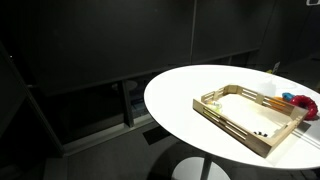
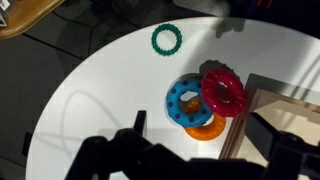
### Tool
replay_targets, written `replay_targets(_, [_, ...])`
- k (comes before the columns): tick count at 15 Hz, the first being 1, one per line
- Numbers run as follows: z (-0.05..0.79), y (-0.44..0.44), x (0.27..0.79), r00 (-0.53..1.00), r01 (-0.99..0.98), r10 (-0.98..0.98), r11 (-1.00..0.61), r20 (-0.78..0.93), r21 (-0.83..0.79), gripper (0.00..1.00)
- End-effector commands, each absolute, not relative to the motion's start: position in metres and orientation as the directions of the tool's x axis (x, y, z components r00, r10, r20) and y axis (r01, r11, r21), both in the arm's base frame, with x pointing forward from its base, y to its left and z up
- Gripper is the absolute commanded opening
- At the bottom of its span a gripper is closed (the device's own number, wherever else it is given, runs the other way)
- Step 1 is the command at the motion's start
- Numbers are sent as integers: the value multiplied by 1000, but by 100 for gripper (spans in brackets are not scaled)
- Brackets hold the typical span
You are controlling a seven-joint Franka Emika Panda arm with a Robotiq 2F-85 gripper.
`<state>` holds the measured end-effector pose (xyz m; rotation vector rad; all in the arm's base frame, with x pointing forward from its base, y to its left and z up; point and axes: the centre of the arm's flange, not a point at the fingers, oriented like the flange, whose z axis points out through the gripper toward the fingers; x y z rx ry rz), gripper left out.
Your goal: Take the blue ring off of the tray
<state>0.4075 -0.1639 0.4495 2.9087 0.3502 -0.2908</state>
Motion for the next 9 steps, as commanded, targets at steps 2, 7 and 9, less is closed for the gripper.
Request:
replay_targets(2, [448, -156, 431, 958, 257, 225, -948, -176, 188, 100])
replay_targets(7, [448, -130, 467, 960, 277, 262, -941, -102, 193, 100])
replay_targets(9, [446, -116, 482, 961, 277, 268, -944, -71, 178, 100])
